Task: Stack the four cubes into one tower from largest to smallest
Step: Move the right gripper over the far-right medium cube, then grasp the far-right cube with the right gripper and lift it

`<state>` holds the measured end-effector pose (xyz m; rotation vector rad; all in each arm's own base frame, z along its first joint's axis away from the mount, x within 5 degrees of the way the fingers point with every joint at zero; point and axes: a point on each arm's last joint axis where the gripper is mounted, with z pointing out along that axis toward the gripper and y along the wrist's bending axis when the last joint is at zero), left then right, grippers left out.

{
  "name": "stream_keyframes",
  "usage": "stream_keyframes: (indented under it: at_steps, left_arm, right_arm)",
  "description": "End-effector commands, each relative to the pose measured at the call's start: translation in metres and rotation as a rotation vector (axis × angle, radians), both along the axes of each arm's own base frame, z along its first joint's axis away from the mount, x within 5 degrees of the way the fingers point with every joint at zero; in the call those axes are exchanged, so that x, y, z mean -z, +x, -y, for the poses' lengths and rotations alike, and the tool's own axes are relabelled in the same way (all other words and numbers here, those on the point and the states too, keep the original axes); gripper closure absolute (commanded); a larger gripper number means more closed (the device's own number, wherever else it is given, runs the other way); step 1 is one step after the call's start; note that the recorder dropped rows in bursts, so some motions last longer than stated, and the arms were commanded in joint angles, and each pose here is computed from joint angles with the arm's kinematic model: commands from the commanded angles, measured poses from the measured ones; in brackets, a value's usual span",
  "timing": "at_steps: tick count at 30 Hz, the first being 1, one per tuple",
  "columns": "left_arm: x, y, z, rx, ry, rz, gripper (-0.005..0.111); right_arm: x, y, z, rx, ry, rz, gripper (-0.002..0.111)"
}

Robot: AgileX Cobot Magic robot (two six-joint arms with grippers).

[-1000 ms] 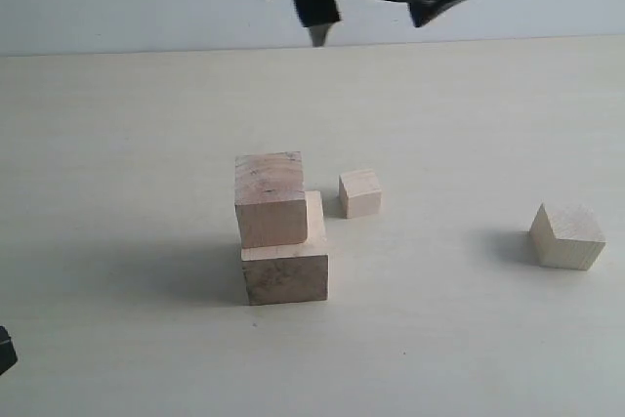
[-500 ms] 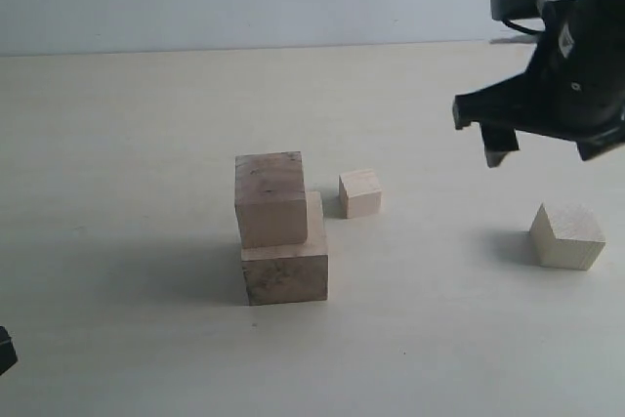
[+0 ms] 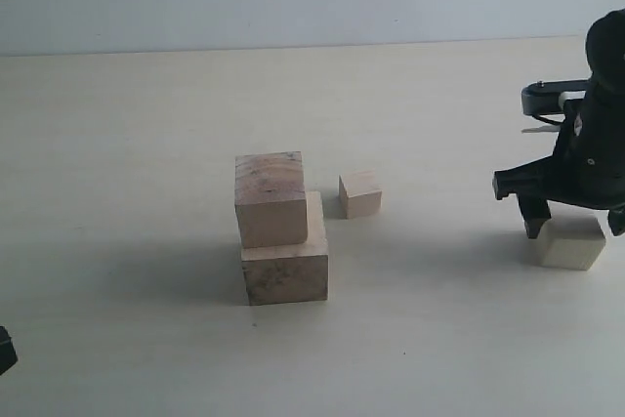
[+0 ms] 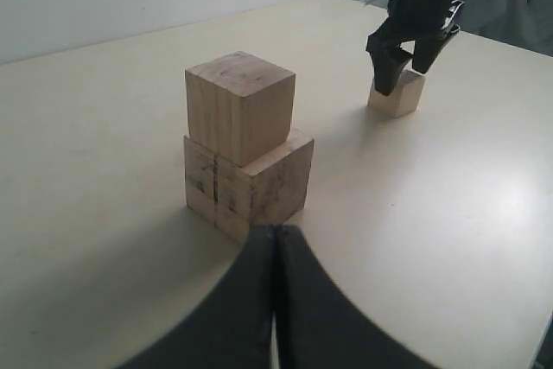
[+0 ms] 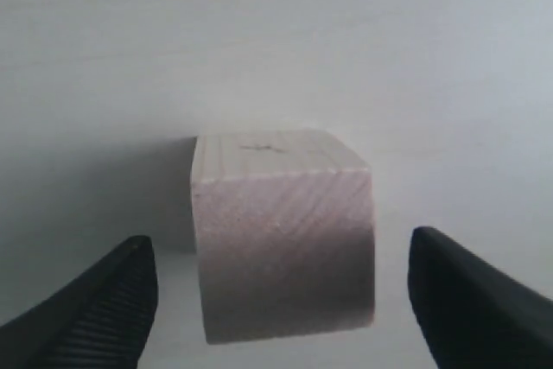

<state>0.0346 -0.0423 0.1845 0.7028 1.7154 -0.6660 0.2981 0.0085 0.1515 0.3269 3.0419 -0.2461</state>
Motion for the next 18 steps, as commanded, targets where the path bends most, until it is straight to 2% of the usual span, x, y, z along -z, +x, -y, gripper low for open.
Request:
stream_keyframes:
  at_steps: [1, 7, 11, 18]
  left_arm:
    - [-0.001, 0.0, 0.0, -0.002, -0.009, 0.0, 0.107]
    - [-0.001, 0.0, 0.0, -0.002, -0.009, 0.0, 0.107]
    - [-0.001, 0.0, 0.0, -0.002, -0.009, 0.0, 0.107]
    - [-0.001, 0.0, 0.0, -0.002, -0.009, 0.0, 0.107]
  right_arm:
    - [0.01, 0.004, 0.003, 0.019, 0.028, 0.021, 0.036]
    - [0.015, 0.005, 0.004, 0.045, 0.04, 0.009, 0.071]
    - [0.001, 0.004, 0.003, 0.043, 0.047, 0.062, 0.091]
    - [-0.071, -0.021, -0.024, -0.09, 0.084, 0.216, 0.107]
